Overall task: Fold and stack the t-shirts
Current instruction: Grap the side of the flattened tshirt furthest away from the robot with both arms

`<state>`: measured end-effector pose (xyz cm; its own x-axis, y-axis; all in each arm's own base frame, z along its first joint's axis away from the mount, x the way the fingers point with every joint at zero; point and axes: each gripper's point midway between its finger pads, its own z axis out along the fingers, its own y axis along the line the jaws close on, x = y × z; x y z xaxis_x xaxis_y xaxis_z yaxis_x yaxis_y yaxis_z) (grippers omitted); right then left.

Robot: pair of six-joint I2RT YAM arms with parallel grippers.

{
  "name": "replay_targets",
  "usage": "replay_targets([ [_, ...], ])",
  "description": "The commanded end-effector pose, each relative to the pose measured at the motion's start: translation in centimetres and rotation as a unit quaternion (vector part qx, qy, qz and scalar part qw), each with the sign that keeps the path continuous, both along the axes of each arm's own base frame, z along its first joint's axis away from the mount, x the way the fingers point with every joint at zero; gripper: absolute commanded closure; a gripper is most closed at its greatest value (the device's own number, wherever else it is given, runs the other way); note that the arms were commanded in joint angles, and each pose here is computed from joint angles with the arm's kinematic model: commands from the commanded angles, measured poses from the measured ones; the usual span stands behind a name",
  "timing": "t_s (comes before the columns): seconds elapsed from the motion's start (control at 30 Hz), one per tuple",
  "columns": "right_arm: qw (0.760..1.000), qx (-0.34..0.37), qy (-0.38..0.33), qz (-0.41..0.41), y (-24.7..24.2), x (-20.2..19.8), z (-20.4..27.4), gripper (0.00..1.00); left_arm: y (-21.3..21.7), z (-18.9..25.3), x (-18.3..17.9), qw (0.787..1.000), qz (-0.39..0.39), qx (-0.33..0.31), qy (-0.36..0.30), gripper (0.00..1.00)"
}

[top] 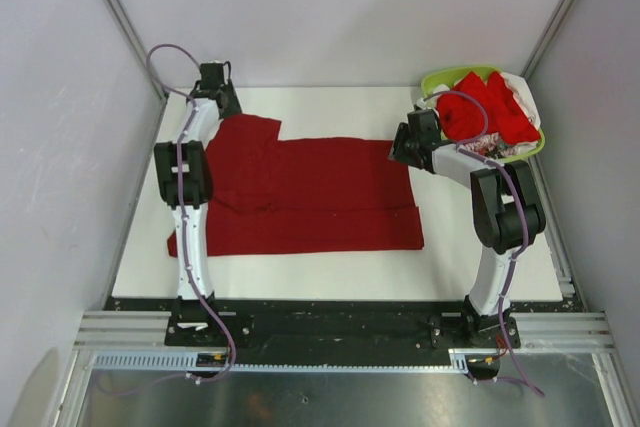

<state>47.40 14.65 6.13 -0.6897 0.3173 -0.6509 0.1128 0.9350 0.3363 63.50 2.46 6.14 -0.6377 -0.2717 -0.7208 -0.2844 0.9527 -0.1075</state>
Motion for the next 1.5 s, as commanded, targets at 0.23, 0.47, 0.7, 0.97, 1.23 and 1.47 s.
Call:
replay_targets([
  [0.23,0.999,0.004,-0.045,0.005,0.0,2.4,2.0,0.53,1.4,0.9,2.9,0.999,0.022,0.000,-0.039,0.46],
  [0.47,0.999,0.010,-0.047,0.009,0.1,2.5,2.0,0.53,1.1,0.7,3.5,0.998,0.026,-0.032,-0.048,0.45],
  [0.7,0.999,0.032,-0.040,0.019,0.1,2.9,1.8,0.53,2.2,-0.4,3.2,0.995,0.051,-0.071,-0.041,0.45],
  [0.97,0.998,0.045,-0.039,0.026,0.1,3.6,2.2,0.53,2.3,-1.2,2.9,0.993,0.056,-0.095,-0.033,0.48],
  [1.23,0.997,0.054,-0.037,0.028,0.0,3.8,2.2,0.53,2.4,-2.5,1.8,0.991,0.070,-0.113,-0.013,0.55],
  [1.47,0.997,0.059,-0.035,0.025,-0.2,3.8,2.1,0.54,2.5,-3.0,0.5,0.991,0.077,-0.110,0.003,0.61],
])
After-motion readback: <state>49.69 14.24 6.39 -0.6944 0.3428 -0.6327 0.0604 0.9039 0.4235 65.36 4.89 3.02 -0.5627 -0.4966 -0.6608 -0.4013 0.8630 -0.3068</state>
